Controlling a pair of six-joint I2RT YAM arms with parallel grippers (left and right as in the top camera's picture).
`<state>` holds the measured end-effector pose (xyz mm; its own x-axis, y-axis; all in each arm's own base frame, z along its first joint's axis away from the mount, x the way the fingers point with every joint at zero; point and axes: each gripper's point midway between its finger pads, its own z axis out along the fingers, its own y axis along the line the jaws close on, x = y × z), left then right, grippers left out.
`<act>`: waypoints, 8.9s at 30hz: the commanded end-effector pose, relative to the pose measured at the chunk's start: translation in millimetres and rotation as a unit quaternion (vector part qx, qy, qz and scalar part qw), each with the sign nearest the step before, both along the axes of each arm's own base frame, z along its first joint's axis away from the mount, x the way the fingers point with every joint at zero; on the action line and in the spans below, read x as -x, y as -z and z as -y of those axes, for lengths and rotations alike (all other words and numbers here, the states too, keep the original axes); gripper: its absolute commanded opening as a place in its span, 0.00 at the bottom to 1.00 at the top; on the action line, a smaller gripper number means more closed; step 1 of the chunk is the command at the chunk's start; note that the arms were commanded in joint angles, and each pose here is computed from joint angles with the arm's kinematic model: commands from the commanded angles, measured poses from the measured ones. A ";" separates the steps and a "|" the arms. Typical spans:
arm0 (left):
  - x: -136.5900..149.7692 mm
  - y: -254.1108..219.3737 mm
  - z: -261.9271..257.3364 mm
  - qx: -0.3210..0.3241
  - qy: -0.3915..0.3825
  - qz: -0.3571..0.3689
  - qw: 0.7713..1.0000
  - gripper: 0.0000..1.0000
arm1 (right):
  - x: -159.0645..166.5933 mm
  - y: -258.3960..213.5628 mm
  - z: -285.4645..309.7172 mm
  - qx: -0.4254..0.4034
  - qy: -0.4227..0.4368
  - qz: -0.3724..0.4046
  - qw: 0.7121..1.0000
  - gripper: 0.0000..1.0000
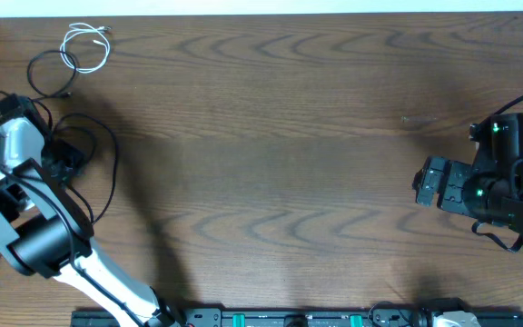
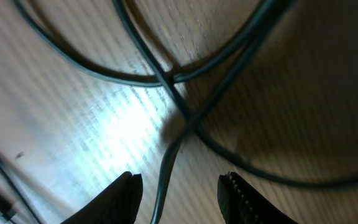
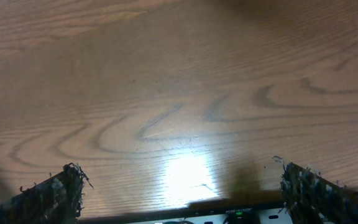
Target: Untangle cables
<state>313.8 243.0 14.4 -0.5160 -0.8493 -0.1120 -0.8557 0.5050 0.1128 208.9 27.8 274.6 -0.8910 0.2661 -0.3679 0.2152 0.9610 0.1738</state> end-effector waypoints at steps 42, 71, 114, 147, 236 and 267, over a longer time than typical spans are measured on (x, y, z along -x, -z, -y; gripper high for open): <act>-36.8 -39.1 0.4 0.061 0.028 0.157 0.985 0.08 | -0.4 -1.2 2.0 0.001 0.007 0.001 1.000 0.99; 43.4 -157.4 2.1 -0.032 -0.196 0.168 0.966 0.07 | -0.4 -1.2 2.0 0.001 0.007 0.001 1.000 0.99; 129.5 -73.7 -75.1 0.095 -0.421 0.135 0.892 0.53 | -0.3 -1.3 2.0 0.001 0.007 0.002 1.000 0.99; 7.2 -19.4 -10.6 0.059 -0.131 0.078 0.987 0.64 | -0.4 -1.2 2.1 0.001 0.007 0.001 1.000 0.99; 54.9 -58.7 -34.5 0.047 -0.220 0.146 0.963 0.59 | -0.4 -1.2 2.0 0.001 0.007 0.001 1.000 0.99; 53.2 -16.7 83.1 0.127 -0.073 0.033 0.989 0.54 | -0.4 -1.2 2.0 0.001 0.007 0.001 1.000 0.99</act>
<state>257.4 172.5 33.5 -0.3058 -0.9491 0.0754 -0.9512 0.3010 -0.0686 208.9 27.8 274.6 -0.8910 0.2661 -0.3679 0.2152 0.9610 0.1738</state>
